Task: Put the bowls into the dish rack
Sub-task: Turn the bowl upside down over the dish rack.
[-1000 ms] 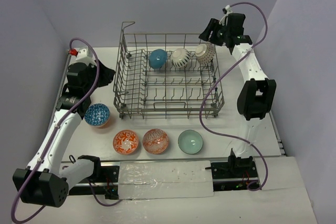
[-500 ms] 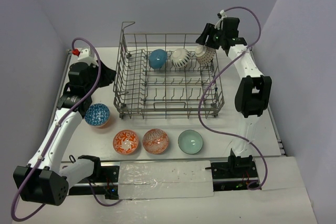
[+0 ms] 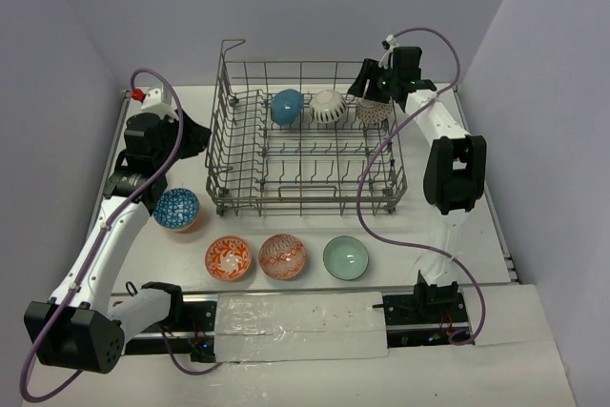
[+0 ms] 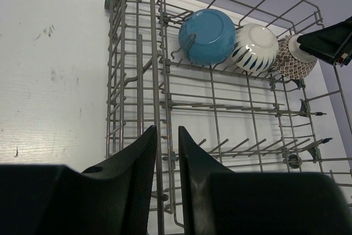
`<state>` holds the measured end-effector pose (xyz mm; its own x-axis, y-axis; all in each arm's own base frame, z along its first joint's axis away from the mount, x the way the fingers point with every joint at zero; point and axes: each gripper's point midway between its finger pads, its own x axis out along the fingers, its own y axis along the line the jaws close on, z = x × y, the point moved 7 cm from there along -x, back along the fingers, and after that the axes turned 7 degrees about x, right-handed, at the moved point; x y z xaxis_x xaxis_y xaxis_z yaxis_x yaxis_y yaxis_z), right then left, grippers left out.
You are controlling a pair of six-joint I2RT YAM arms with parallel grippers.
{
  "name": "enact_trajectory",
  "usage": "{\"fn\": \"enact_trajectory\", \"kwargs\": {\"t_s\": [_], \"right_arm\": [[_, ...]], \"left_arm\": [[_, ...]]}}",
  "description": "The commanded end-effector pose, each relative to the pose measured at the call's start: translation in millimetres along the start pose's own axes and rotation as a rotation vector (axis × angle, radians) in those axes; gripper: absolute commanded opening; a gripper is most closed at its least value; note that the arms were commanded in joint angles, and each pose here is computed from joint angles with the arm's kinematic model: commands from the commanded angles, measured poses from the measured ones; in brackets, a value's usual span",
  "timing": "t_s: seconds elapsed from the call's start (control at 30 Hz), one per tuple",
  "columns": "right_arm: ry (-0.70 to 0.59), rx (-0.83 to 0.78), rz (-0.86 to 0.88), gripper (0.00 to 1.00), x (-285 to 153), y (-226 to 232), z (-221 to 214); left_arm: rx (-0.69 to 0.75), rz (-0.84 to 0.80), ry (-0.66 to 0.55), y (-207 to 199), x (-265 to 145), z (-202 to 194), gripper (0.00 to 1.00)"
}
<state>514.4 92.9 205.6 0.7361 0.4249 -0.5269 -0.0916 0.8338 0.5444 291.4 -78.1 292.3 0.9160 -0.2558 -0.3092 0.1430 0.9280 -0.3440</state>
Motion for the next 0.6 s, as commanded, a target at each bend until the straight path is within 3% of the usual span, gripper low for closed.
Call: {"fn": "enact_trajectory", "kwargs": {"t_s": [0.0, 0.27, 0.57], "right_arm": [[0.039, 0.002, -0.042, 0.67, -3, -6, -13], [0.014, -0.021, 0.016, 0.68, -13, 9, -4], [-0.086, -0.049, 0.201, 0.68, -65, 59, 25]], "left_arm": [[0.018, -0.022, -0.042, -7, -2, 15, 0.28], [0.020, -0.018, -0.049, -7, -4, 16, 0.28], [0.021, -0.011, -0.053, -6, -5, 17, 0.28]]}}
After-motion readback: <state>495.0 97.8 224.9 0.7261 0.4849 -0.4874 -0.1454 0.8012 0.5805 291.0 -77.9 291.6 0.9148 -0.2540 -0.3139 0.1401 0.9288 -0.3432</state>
